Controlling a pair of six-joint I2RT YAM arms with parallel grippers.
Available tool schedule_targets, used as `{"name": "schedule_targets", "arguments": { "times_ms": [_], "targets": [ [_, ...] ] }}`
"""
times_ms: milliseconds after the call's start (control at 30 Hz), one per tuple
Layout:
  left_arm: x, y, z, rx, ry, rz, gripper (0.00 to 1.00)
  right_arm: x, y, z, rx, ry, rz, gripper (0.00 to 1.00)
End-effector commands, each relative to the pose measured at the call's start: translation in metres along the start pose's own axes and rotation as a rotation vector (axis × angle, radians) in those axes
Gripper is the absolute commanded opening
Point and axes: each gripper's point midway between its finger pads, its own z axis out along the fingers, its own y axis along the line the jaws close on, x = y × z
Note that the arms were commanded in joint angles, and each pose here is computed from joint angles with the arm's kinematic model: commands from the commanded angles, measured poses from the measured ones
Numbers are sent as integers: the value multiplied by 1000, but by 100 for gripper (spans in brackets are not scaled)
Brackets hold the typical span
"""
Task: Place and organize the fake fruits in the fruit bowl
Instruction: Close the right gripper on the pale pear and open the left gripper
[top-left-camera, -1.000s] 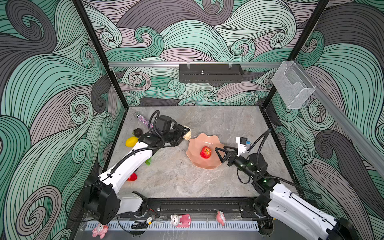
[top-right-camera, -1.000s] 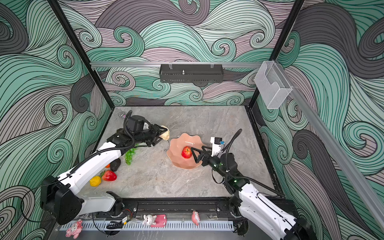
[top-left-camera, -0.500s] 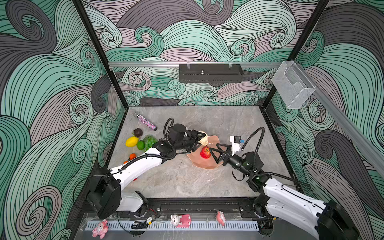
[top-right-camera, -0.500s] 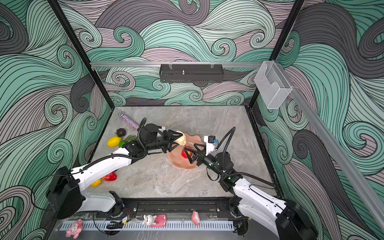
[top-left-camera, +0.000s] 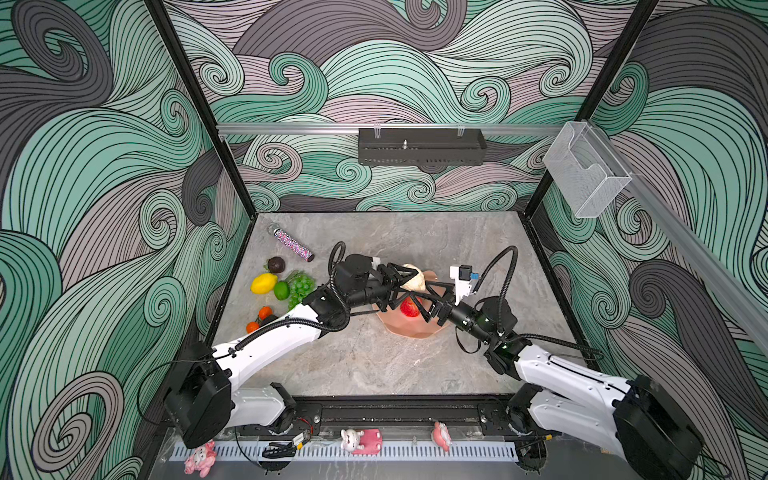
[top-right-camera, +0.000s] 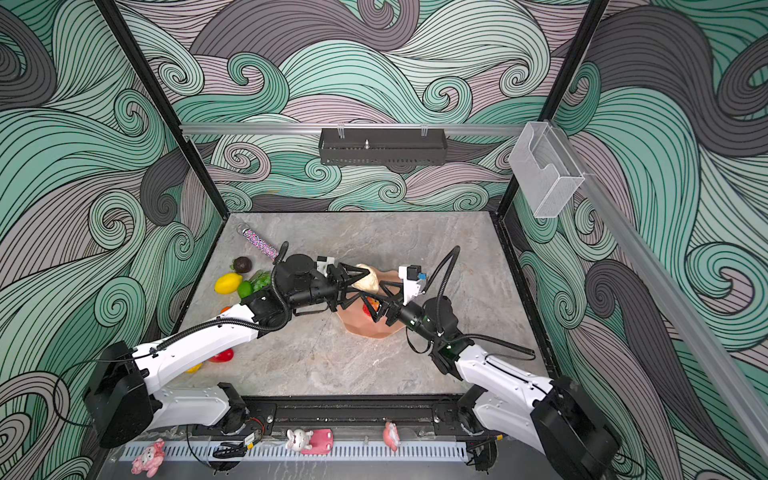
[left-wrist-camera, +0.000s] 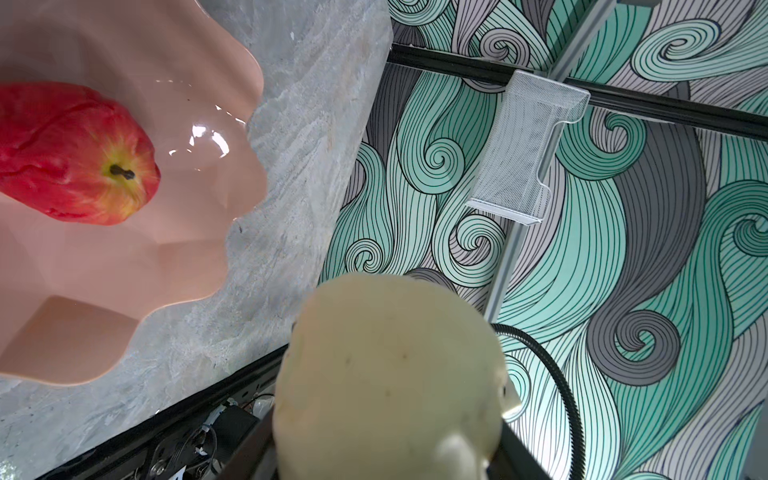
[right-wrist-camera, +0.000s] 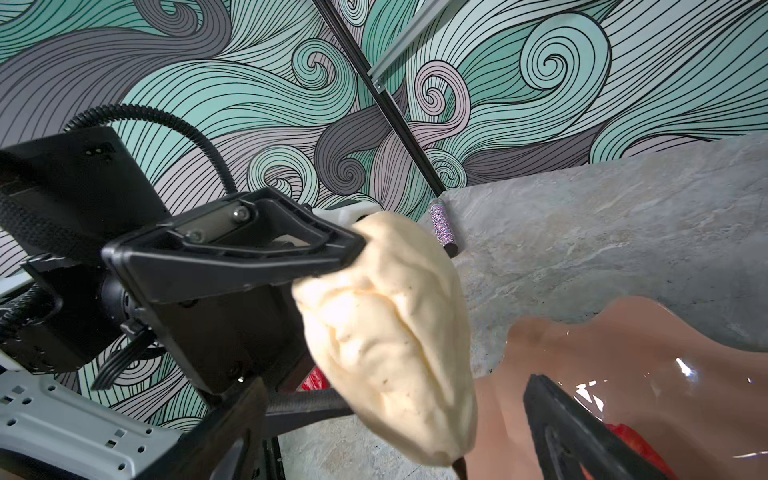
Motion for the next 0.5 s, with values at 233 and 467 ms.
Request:
{"name": "schedule_targets", "arguments": {
  "times_ms": [233,467],
  "targets": [
    [28,-34,-6,110,77,2,59,-24,36,3,-171,-77,-30,90],
    [27,-35,-7,134,73,-12,59,-31,40,0,-176,-103,-28,72]
  ]
}}
